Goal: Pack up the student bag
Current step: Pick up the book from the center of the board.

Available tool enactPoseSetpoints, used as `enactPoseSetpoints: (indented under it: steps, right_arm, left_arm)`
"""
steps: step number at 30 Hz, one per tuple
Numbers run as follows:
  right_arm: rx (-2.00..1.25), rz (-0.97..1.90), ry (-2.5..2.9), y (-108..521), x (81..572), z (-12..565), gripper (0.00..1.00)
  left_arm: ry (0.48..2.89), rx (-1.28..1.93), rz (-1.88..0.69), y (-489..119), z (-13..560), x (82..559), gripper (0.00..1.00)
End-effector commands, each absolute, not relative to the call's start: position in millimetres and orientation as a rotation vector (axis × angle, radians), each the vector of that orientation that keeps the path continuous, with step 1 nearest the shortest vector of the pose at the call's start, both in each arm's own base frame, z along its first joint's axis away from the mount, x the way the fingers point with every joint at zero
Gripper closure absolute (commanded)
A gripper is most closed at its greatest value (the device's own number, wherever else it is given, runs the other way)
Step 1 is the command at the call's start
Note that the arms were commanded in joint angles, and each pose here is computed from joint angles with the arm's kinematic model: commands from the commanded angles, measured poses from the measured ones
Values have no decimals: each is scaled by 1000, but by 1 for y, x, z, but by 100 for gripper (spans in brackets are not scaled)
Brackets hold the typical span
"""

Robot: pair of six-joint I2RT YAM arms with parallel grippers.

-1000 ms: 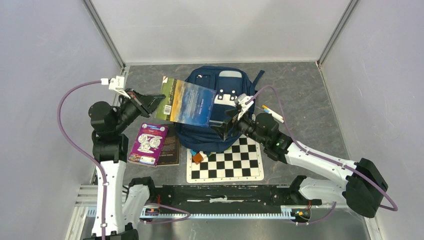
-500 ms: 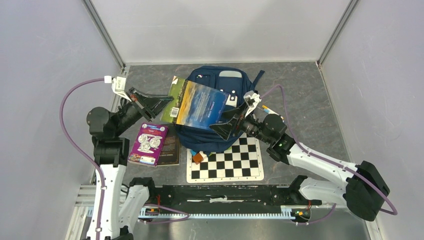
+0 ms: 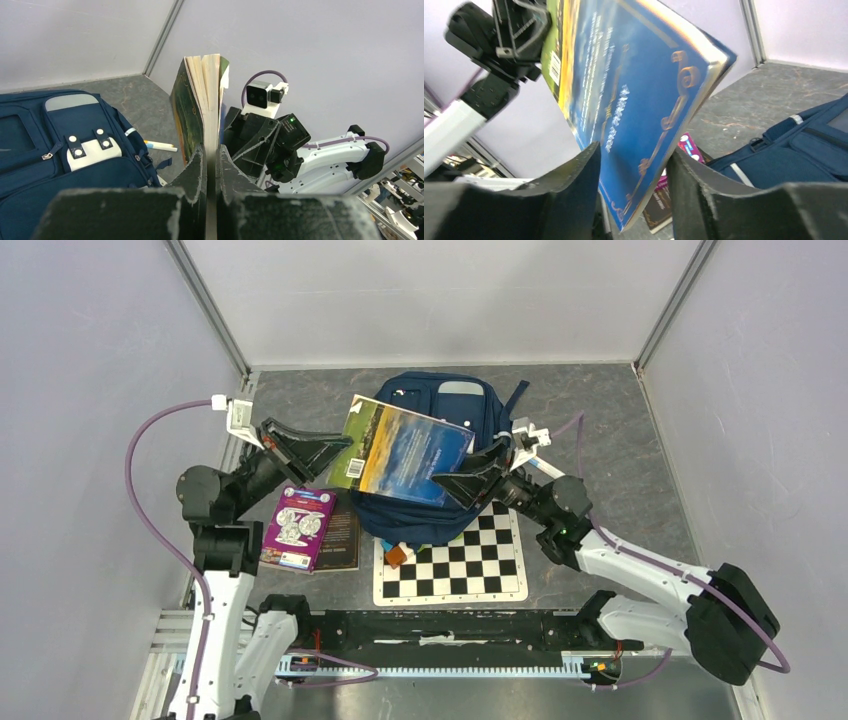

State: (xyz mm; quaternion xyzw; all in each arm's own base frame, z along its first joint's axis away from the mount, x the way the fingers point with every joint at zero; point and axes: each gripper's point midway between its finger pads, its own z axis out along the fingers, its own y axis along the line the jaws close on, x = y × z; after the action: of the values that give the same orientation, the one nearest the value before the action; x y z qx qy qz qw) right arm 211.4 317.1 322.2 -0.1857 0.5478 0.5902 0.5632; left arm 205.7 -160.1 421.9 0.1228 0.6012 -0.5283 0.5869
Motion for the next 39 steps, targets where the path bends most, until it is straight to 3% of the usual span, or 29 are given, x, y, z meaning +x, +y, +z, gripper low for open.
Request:
enactPoseSetpoints:
  steps: [1,4,6,9,12,13,16,23,26,30,31,33,34,36,39]
  right_arm:
    - [-464,1453,1009,300,180,381,60]
    - [-438,1437,992,291,178,381,88]
    - [-428,1417,992,287,178,379,100]
    - [-431,1366,1033,283,181,375,100]
    - [-454,1322,1079,282,182,370,100]
    - [-468,1310,1090,282,181,370,100]
    - [-526,1284,1147,286,180,364,100]
    - [-687,1255,1270,301,177,350,100]
    - [-707,1265,1267,304,177,352,100]
    - [-769,1236,1279,313,183,350,99]
    - [-784,1208,1288,315,187,346,86]
    - [-803,1124,1306,314,198,336,52]
    - [-818,1070,1313,313,204,328,40]
    - [-831,959,1326,308,217,313,22]
    - [-893,842,1338,305,226,285,8]
  left_arm:
    - [1424,270,-1303,-165,413,198,98]
    - [1459,235,-1334,-166,401,200,93]
    - [1482,227,-1338,-166,392,201,76]
    - [1515,220,-1324,-166,377,201,34]
    - [1566,215,-1318,-166,358,202,5]
    - [1585,218,-1321,-167,352,202,1]
    - [1623,253,-1354,-170,339,198,0]
    - [1653,380,-1427,-178,329,177,4]
    - [1675,384,-1453,-180,320,174,26]
    - [1712,345,-1429,-178,307,175,71]
    - [1725,328,-1407,-176,304,177,83]
    - [1764,267,-1313,-169,296,185,96]
    - [1798,186,-1238,-161,291,194,98]
    - [1839,29,-1084,-143,281,212,98]
    - [1872,-249,-863,-106,265,231,98]
